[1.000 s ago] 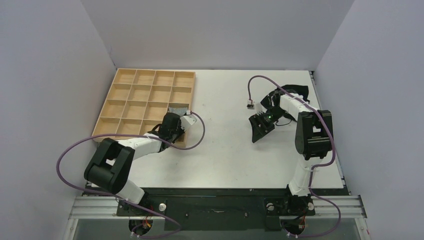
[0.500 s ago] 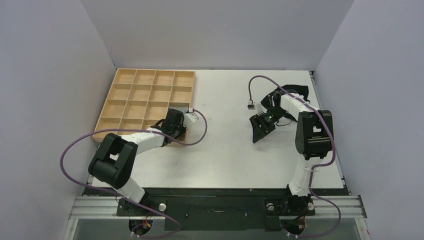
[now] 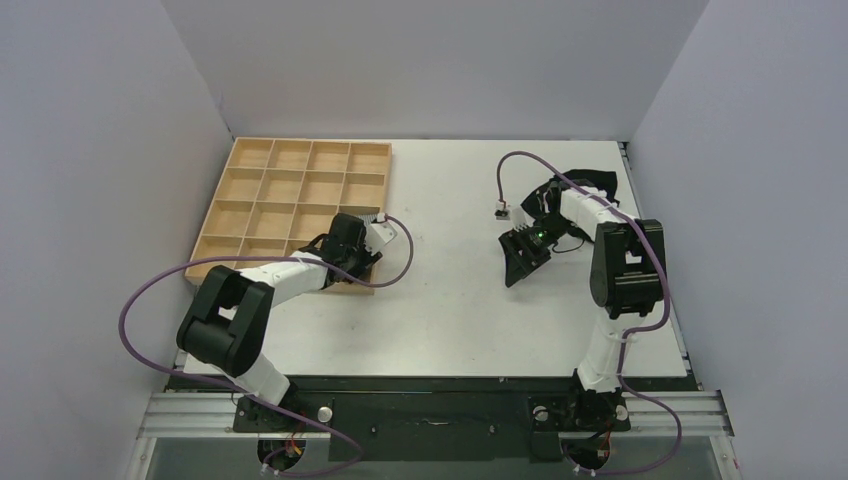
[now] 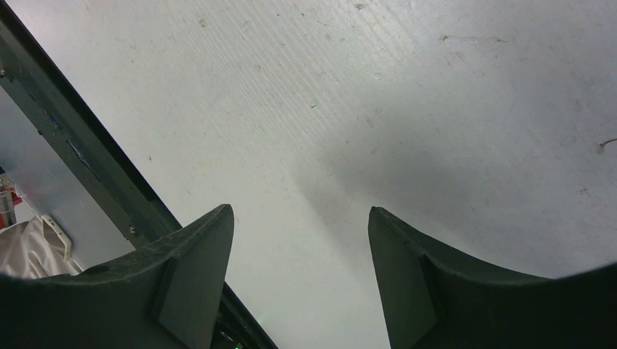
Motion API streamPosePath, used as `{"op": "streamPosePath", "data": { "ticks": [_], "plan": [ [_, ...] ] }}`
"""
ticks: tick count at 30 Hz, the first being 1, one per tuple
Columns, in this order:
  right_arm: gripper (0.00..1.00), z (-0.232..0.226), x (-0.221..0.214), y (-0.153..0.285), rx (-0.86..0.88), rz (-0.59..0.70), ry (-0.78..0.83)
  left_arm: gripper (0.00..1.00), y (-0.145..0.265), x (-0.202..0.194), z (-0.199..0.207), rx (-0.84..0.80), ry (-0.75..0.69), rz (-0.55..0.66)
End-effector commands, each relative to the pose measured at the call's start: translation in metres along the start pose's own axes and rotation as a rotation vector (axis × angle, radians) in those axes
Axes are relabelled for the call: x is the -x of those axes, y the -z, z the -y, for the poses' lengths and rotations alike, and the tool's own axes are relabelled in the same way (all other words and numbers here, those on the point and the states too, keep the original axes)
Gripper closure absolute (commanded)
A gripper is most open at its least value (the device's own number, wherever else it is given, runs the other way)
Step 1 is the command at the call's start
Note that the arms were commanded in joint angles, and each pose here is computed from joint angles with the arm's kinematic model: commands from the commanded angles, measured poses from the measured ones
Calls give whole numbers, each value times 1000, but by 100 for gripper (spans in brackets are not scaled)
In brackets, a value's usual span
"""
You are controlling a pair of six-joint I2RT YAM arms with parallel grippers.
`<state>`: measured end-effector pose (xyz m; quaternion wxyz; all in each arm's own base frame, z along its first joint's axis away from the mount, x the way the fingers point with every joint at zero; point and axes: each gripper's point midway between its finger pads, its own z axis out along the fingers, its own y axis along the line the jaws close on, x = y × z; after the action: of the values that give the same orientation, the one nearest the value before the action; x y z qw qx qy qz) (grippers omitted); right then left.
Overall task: Roll the underwear
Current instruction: Place the underwear in the storage box.
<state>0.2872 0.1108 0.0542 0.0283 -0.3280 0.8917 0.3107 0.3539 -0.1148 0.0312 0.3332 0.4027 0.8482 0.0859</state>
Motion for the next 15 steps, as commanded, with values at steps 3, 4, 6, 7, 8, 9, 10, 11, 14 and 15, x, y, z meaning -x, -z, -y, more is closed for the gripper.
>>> {"op": "streamPosePath", "data": {
  "ticks": [3, 4, 6, 7, 8, 9, 10, 11, 14, 15],
  "plan": [
    [36, 0, 1, -1, 28, 7, 7, 48, 6, -1, 23, -129, 9, -14],
    [36, 0, 1, -1, 29, 5, 5, 47, 8, 0, 22, -133, 10, -13],
    [36, 0, 1, -1, 31, 5, 4, 44, 10, 3, 22, -139, 12, -7],
    [36, 0, 1, -1, 31, 4, 3, 43, 12, 5, 21, -141, 14, -1],
    [36, 0, 1, -1, 32, 3, 3, 42, 13, 5, 21, -144, 15, -2],
    [36, 0, 1, -1, 32, 3, 3, 40, 15, 7, 20, -145, 17, 5],
    [36, 0, 1, -1, 33, 4, 2, 40, 16, 7, 20, -147, 18, 3],
    [36, 0, 1, -1, 33, 3, 3, 39, 17, 8, 19, -150, 19, 5],
    [36, 0, 1, -2, 36, 0, 2, 36, 20, 8, 20, -164, 24, 2],
    [36, 0, 1, -1, 36, 0, 4, 36, 21, 9, 19, -169, 29, 4]
  ]
}}
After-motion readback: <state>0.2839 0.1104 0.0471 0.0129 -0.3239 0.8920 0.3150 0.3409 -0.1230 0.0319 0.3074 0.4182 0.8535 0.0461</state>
